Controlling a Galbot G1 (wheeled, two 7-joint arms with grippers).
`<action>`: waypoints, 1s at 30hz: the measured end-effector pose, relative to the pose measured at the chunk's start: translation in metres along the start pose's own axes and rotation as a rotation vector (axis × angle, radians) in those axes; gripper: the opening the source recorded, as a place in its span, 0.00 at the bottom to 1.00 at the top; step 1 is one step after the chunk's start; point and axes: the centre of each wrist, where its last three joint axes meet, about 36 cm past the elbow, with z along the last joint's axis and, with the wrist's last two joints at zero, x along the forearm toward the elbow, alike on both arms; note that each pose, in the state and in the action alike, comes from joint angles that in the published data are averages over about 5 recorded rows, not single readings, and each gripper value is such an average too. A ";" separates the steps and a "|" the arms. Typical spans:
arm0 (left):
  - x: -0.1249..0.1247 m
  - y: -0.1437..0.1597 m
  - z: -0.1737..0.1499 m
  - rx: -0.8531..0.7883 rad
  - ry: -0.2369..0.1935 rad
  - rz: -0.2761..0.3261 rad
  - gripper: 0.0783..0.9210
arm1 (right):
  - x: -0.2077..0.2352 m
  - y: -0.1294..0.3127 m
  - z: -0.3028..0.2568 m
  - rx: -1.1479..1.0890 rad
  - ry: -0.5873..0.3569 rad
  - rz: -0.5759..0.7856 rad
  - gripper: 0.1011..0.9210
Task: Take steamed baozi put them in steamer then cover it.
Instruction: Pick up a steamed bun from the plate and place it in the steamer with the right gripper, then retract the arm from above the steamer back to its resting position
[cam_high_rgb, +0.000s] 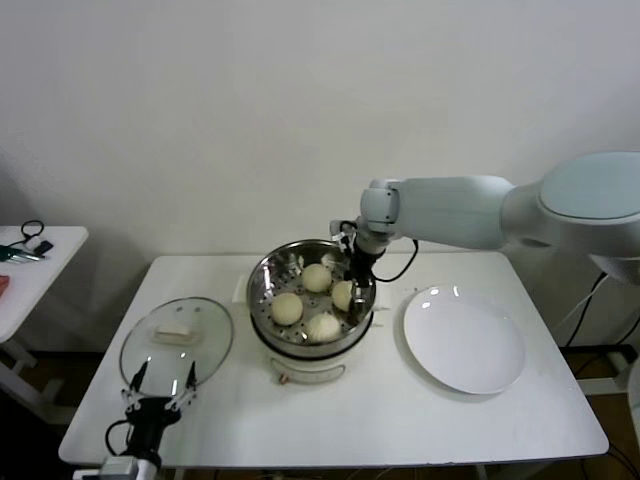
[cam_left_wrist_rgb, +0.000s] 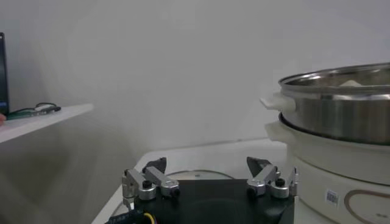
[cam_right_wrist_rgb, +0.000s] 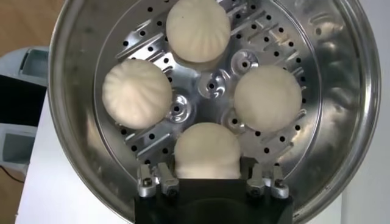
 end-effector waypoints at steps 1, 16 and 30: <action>-0.001 0.000 0.000 0.000 -0.001 0.000 0.88 | 0.000 0.000 0.000 0.001 0.001 0.001 0.78; -0.002 0.000 0.000 -0.003 0.001 -0.002 0.88 | 0.023 -0.002 -0.002 0.030 -0.018 0.017 0.88; -0.005 0.010 -0.001 -0.030 -0.014 -0.035 0.88 | 0.078 0.003 0.037 0.078 -0.206 0.197 0.88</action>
